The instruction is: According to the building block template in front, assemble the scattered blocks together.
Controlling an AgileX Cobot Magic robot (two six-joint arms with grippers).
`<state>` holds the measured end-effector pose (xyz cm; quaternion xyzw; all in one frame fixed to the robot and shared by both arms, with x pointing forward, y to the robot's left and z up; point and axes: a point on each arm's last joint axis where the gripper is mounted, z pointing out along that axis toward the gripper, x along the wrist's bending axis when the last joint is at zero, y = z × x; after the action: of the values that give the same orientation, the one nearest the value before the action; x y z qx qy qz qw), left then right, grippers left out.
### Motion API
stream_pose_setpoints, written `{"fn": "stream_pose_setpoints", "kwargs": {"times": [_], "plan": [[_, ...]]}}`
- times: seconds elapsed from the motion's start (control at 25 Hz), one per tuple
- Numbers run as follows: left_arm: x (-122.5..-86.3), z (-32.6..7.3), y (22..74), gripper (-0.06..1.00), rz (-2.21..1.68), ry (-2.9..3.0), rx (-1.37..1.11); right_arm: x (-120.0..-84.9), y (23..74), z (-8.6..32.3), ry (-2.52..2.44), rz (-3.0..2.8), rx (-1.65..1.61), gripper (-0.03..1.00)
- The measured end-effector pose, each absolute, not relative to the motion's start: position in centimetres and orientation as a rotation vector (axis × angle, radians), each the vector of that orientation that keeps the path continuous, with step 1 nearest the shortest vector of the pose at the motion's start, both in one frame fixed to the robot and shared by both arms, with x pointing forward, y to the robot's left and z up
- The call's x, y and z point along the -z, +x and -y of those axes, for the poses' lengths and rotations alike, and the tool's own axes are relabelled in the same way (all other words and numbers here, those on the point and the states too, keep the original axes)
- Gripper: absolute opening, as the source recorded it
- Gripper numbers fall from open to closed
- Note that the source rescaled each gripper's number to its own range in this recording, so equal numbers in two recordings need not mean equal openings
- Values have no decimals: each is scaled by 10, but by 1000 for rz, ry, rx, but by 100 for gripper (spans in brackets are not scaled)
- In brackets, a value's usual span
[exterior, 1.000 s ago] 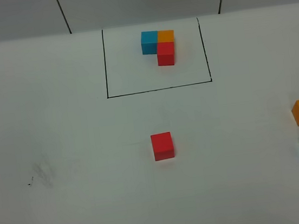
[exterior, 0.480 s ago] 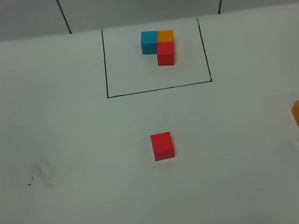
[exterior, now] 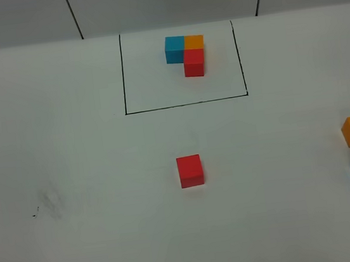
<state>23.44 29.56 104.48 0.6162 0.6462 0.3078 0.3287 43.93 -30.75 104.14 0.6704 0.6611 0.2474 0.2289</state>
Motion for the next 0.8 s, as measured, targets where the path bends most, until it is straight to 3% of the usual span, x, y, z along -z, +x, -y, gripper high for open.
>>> {"fn": "stream_pose_setpoints", "kwargs": {"times": [0.8], "plan": [[-1045, -296, 234, 0, -1691, 1613, -805, -956, 502, 301, 1896, -1995, -567, 91]]}}
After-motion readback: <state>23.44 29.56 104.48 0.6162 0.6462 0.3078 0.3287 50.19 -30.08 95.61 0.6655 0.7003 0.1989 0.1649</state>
